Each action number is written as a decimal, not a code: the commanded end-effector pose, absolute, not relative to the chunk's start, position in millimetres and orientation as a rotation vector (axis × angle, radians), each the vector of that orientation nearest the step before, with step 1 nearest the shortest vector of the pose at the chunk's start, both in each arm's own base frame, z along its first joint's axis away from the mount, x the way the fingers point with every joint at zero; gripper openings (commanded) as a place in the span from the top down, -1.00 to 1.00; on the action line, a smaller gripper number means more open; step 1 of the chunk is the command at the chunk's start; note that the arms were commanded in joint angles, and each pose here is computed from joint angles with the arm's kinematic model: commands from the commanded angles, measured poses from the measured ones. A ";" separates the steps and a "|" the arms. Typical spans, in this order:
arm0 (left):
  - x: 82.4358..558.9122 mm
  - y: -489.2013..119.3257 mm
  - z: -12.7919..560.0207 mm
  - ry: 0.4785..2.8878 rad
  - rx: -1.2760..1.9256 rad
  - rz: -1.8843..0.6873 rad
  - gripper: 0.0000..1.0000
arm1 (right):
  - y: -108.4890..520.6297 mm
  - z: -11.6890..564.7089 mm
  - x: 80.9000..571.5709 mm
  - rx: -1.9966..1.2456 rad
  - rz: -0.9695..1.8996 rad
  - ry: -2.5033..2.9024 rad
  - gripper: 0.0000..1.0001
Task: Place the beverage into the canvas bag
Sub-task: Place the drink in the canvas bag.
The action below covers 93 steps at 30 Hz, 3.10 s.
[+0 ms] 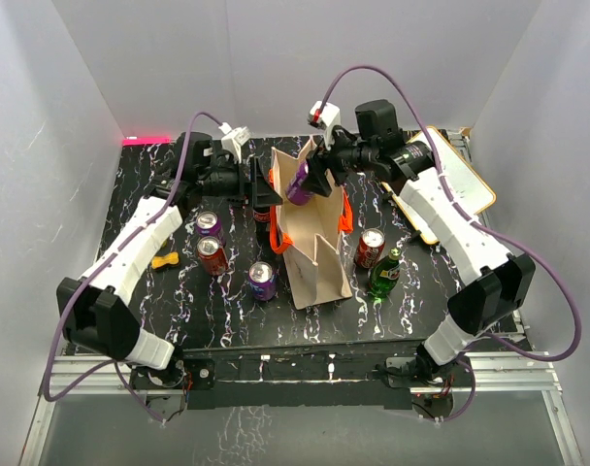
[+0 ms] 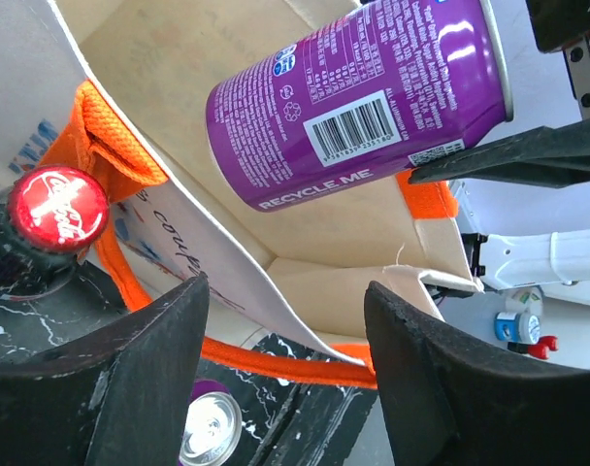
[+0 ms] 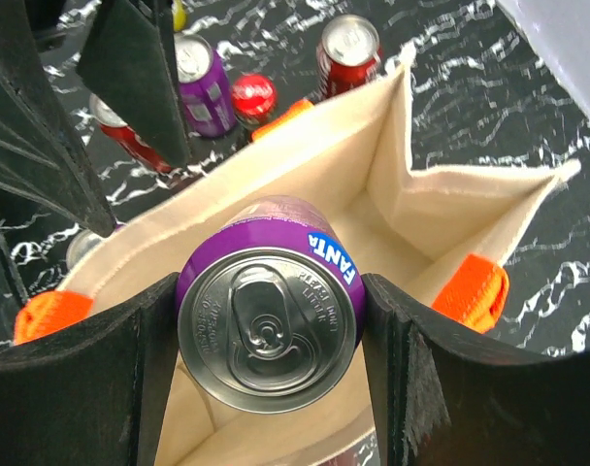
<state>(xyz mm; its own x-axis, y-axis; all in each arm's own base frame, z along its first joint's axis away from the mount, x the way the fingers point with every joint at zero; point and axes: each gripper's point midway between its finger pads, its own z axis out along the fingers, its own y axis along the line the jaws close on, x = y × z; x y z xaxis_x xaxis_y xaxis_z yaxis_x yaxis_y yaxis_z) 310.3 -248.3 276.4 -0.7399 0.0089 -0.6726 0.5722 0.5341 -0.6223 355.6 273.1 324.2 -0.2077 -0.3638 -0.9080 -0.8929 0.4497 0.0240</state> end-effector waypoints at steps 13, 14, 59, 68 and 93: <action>300.0 -282.7 240.0 2.253 0.558 -1.211 0.74 | 240.4 349.8 363.3 -0.965 0.489 1.702 0.85; 298.1 -285.3 240.6 2.251 0.577 -1.223 0.84 | 238.5 350.0 360.2 -0.977 0.485 1.696 0.84; 288.7 -262.6 242.7 2.230 0.626 -1.108 -0.39 | 273.4 306.6 401.4 -1.108 0.299 1.767 0.84; 291.8 -262.1 236.4 2.236 0.583 -1.148 0.05 | 281.7 300.0 399.8 -1.126 0.350 1.763 0.85; 279.5 -258.6 239.0 2.210 0.563 -1.253 1.00 | 276.2 238.8 435.0 -1.053 0.172 1.835 0.85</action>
